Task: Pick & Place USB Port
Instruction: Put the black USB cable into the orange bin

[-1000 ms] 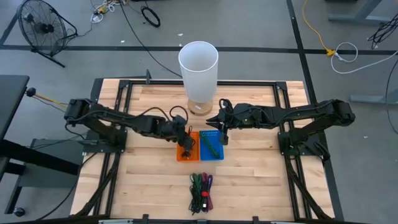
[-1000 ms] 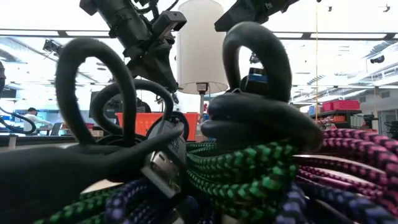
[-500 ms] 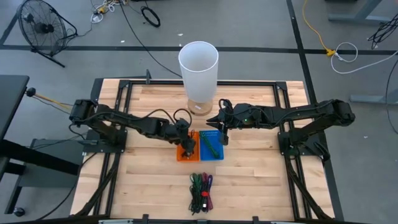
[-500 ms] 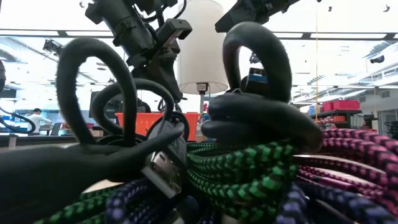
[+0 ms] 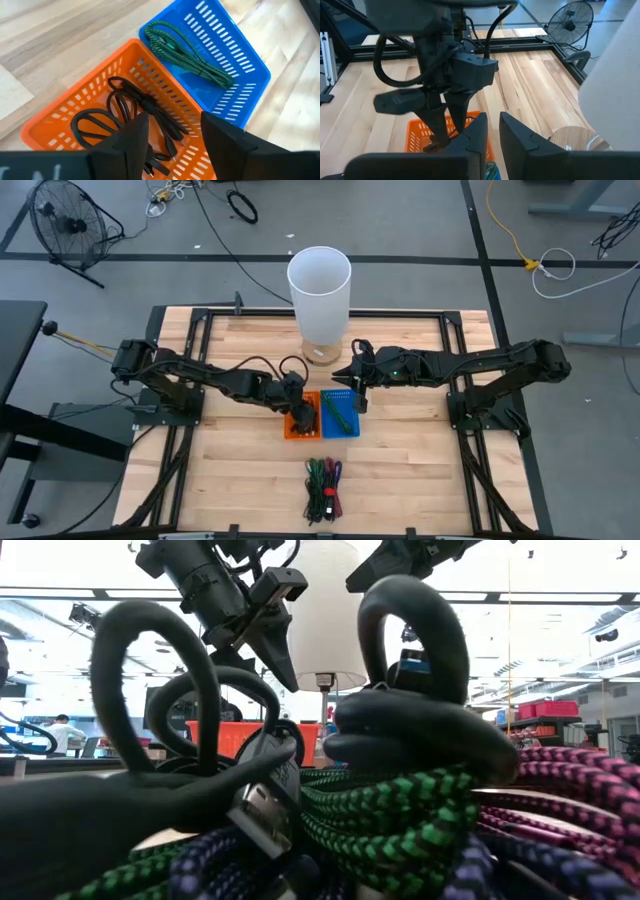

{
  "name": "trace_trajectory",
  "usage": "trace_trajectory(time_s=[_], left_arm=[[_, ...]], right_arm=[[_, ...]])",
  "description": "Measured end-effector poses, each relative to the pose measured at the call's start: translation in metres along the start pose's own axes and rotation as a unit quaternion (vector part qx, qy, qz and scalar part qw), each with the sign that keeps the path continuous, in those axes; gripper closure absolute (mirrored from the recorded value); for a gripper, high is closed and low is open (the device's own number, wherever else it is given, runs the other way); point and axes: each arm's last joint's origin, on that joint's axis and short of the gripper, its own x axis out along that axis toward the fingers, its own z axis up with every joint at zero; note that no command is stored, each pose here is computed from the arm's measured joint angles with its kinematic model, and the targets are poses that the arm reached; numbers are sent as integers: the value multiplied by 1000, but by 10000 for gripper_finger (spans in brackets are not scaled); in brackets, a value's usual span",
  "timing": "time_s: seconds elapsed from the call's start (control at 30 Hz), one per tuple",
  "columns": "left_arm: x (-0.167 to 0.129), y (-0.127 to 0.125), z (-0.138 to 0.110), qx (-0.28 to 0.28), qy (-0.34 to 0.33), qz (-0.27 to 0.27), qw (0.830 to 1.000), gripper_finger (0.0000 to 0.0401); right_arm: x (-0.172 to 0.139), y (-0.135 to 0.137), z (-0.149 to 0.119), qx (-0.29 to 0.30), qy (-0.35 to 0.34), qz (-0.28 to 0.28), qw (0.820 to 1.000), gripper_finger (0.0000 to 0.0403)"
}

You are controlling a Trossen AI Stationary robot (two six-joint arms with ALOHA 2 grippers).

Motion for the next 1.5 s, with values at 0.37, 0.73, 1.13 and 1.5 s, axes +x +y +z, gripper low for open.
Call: trace_trajectory(time_s=[0.37,0.73,1.13,1.5], left_arm=[[-7,-24,2,96,-22,-124,987,218],[-12,-37,-16,201,-1,-164,966,218],[-13,-40,-21,218,1,-168,961,218],[-13,-40,-21,222,0,-168,960,218]], right_arm=[[-4,24,-4,19,27,153,988,351],[-19,83,-18,-9,70,242,968,351],[3,150,-66,-16,151,246,957,351],[44,165,-101,13,183,232,955,309]])
